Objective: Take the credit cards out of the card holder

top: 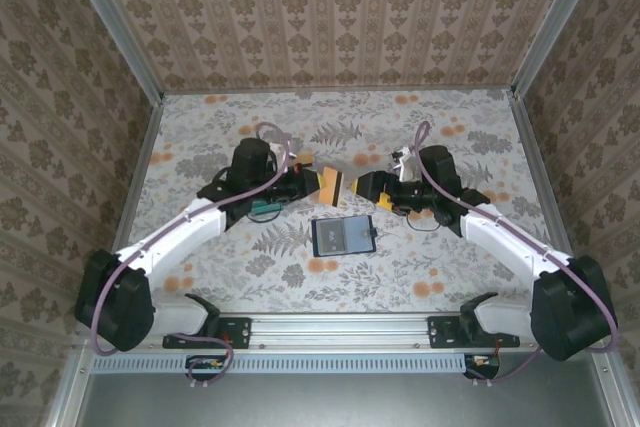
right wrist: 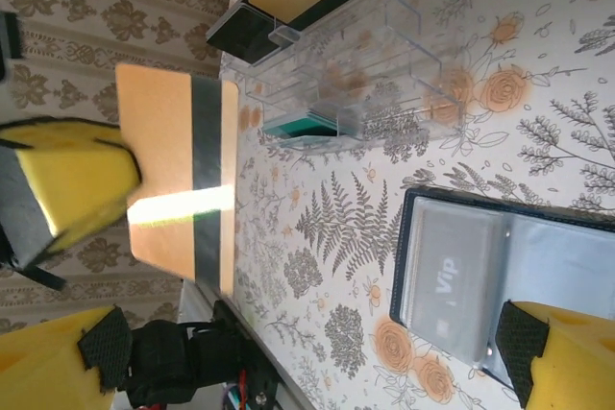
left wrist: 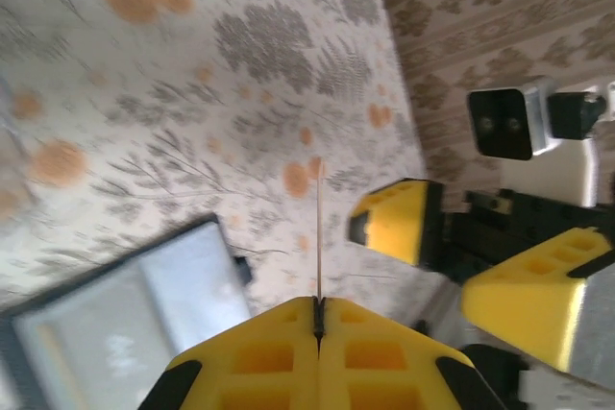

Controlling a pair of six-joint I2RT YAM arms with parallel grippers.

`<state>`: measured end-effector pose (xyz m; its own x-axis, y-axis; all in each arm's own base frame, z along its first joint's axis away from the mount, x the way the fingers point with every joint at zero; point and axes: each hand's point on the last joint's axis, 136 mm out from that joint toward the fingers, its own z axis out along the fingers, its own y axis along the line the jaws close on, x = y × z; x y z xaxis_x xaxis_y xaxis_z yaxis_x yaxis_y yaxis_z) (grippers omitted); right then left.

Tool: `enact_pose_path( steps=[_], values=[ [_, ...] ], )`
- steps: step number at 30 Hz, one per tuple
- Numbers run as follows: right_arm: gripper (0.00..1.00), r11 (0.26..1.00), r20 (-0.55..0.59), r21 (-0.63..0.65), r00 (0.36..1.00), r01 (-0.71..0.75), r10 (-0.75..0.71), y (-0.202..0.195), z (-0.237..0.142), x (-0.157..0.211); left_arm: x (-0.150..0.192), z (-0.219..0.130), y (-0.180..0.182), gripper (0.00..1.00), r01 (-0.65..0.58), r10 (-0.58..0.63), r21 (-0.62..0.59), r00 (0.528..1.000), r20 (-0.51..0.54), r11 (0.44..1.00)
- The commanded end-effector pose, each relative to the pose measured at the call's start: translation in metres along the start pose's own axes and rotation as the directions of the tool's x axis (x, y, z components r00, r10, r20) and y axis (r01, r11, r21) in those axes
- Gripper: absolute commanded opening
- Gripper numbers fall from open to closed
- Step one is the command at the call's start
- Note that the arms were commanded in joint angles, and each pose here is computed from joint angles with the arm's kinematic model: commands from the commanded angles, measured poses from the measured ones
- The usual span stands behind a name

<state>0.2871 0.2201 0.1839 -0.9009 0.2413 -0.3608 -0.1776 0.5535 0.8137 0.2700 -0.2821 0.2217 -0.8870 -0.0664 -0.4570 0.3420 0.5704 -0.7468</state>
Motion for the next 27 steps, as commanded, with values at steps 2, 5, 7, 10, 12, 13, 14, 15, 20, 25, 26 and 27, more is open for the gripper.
enact_pose_path(
  steps=[2,5,7,10,12,13,14,15,20,25,26,27],
  values=[
    [1.0,0.998,0.036,0.057,0.999,0.03,-0.032,-0.004,-0.009,-0.002,-0.004,-0.03,0.034,0.0,-0.286,0.271,-0.266,0.958,-0.091,0.921],
    [1.0,0.998,0.049,0.055,0.998,0.04,-0.043,-0.002,-0.012,-0.004,-0.022,-0.038,0.041,0.0,-0.48,0.467,-0.343,0.875,-0.127,0.807],
    [1.0,0.997,0.058,0.059,0.997,0.049,-0.052,0.0,-0.015,-0.004,-0.032,-0.043,0.039,0.0,-0.622,0.611,-0.353,0.775,-0.157,0.698],
    [1.0,0.996,0.071,0.061,0.995,0.06,-0.064,0.002,-0.019,-0.005,-0.048,-0.05,0.04,0.0,-0.754,0.76,-0.396,0.624,-0.182,0.524],
    [1.0,0.996,0.075,0.063,0.995,0.064,-0.069,0.003,-0.021,-0.005,-0.056,-0.052,0.039,0.0,-0.806,0.818,-0.412,0.537,-0.206,0.425],
    [1.0,0.996,0.08,0.062,0.994,0.064,-0.069,0.003,-0.023,-0.005,-0.057,-0.053,0.038,0.0,-0.833,0.839,-0.399,0.494,-0.227,0.382],
    [1.0,0.996,0.083,0.062,0.994,0.064,-0.069,0.003,-0.023,-0.005,-0.057,-0.052,0.037,0.0,-0.862,0.86,-0.379,0.446,-0.247,0.338],
    [1.0,0.996,0.088,0.062,0.994,0.065,-0.07,0.003,-0.024,-0.006,-0.058,-0.05,0.037,0.0,-0.88,0.875,-0.368,0.408,-0.261,0.301],
    [1.0,0.996,0.096,0.063,0.993,0.059,-0.065,0.003,-0.025,-0.007,-0.055,-0.042,0.045,0.0,-0.946,0.906,-0.29,0.245,-0.345,0.146],
    [1.0,0.996,0.101,0.067,0.993,0.053,-0.06,0.002,-0.026,-0.009,-0.05,-0.027,0.055,0.0,-0.975,0.908,-0.217,0.123,-0.4,0.037],
    [1.0,0.996,0.102,0.067,0.993,0.052,-0.058,0.002,-0.025,-0.009,-0.051,-0.025,0.057,0.0,-0.976,0.906,-0.215,0.109,-0.409,0.021],
    [1.0,0.996,0.103,0.066,0.993,0.051,-0.058,0.002,-0.025,-0.009,-0.052,-0.021,0.06,0.0,-0.977,0.903,-0.214,0.099,-0.418,0.008]
  ],
)
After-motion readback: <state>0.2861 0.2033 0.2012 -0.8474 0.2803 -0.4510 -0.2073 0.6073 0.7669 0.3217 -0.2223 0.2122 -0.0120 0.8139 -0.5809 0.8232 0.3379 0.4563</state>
